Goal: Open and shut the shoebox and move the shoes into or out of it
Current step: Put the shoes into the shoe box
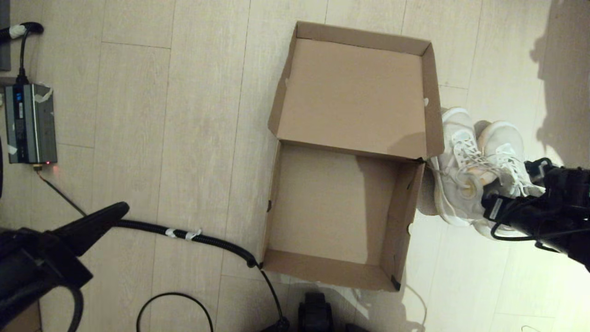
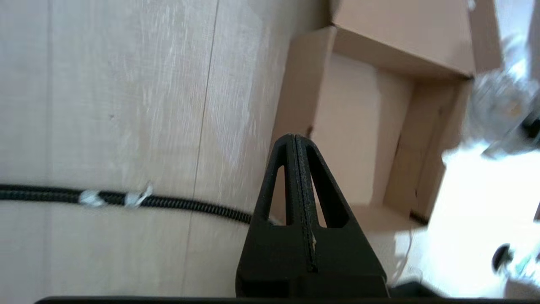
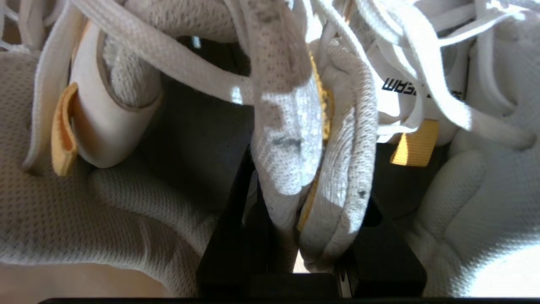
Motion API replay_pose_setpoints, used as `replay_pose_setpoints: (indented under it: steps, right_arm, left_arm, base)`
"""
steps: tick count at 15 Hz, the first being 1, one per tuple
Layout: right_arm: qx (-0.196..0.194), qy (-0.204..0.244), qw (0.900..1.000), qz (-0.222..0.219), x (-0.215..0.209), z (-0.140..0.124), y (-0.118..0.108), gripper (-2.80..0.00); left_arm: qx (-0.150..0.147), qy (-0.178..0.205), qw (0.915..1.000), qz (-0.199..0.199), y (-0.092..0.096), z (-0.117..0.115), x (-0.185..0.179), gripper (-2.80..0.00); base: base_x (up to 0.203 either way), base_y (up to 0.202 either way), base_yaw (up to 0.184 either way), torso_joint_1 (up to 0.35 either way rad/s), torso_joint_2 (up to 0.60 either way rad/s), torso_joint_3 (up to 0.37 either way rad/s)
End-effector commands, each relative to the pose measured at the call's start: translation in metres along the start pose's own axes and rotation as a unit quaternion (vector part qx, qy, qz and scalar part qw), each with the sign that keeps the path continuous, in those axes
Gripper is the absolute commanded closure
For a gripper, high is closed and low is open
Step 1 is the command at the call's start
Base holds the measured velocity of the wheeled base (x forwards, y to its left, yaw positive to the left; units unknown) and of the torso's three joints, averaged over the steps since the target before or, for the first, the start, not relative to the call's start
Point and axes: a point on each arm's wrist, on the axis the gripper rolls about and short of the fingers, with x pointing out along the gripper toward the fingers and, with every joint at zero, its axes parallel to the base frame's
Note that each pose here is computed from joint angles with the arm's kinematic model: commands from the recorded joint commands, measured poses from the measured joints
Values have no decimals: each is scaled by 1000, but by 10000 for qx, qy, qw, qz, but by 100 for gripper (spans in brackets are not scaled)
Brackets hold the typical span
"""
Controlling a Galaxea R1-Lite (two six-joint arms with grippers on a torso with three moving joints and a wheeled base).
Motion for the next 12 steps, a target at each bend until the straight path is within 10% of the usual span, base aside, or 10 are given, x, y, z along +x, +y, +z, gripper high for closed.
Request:
replay_pose_setpoints:
  steps: [1, 8, 12]
  right_arm:
    - [25, -512, 9986, 97, -50, 26, 4, 0]
    - [51, -375, 9993, 41, -192, 70, 11, 0]
    - [-65, -5, 9850, 1722, -218, 80, 22, 0]
  left_arm:
    - [200, -383, 9991, -48, -12, 12, -39, 0]
    - [109, 353, 9993, 82, -22, 8, -83, 0]
    - [-7, 818, 9965, 140, -15, 8, -54, 0]
  base:
    - [0, 0, 0, 0, 0, 0]
    - [0, 0, 0, 0, 0, 0]
    - [0, 0, 0, 0, 0, 0]
